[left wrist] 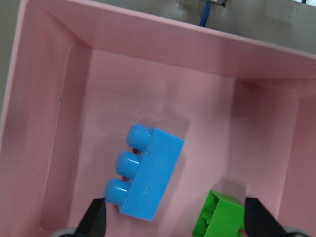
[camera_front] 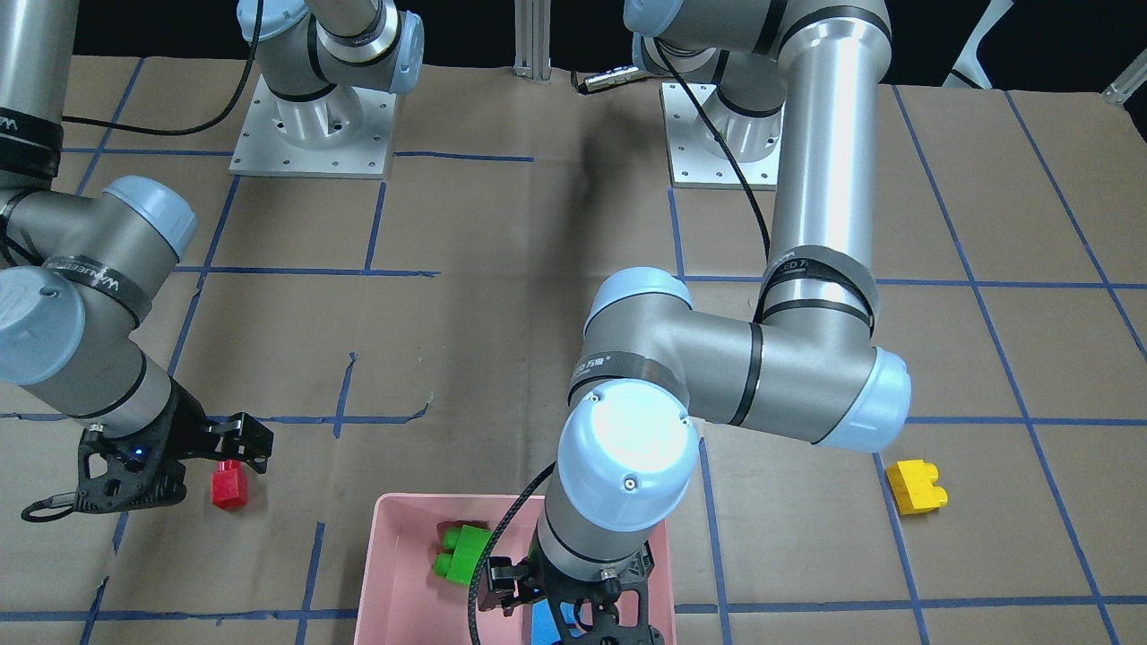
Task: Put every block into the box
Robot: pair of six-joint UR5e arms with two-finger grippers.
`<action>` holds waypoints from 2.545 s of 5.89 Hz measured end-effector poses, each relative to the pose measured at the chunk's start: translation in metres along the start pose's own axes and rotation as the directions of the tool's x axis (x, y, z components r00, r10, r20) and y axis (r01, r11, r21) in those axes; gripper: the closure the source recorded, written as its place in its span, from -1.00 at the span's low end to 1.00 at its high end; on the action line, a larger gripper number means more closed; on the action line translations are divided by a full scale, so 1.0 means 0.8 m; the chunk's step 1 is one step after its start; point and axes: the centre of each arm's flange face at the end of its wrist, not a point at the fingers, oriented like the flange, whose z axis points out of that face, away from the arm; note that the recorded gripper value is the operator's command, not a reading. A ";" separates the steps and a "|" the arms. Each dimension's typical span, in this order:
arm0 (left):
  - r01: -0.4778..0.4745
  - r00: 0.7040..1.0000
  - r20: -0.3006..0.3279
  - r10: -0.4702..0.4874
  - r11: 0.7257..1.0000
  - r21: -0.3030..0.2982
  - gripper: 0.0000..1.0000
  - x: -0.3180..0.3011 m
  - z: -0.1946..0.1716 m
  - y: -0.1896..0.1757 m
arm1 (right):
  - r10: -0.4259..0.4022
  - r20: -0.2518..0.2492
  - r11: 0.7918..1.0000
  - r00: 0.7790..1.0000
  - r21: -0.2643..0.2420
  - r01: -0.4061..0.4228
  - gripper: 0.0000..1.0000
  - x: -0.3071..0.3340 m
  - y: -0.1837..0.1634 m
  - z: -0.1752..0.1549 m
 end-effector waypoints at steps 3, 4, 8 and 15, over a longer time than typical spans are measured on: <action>0.050 0.998 0.035 -0.050 0.999 -0.009 -0.99 -0.137 -0.092 -0.034 | 0.000 -0.027 0.997 1.000 0.080 0.002 -0.99 0.006 0.012 0.040; 0.044 0.998 0.051 -0.042 0.999 -0.032 -0.99 -0.207 -0.112 -0.037 | -0.003 -0.031 0.996 1.000 0.093 0.006 -0.99 0.008 0.011 0.053; 0.025 0.996 0.093 -0.012 0.990 -0.137 -0.98 -0.465 -0.128 0.015 | -0.007 -0.036 0.996 0.999 0.089 0.011 -0.67 0.008 0.020 0.077; -0.210 0.964 0.133 0.229 0.967 -0.143 -0.98 -0.596 0.072 0.052 | -0.010 -0.093 0.999 0.996 0.046 0.014 0.89 0.014 0.025 0.081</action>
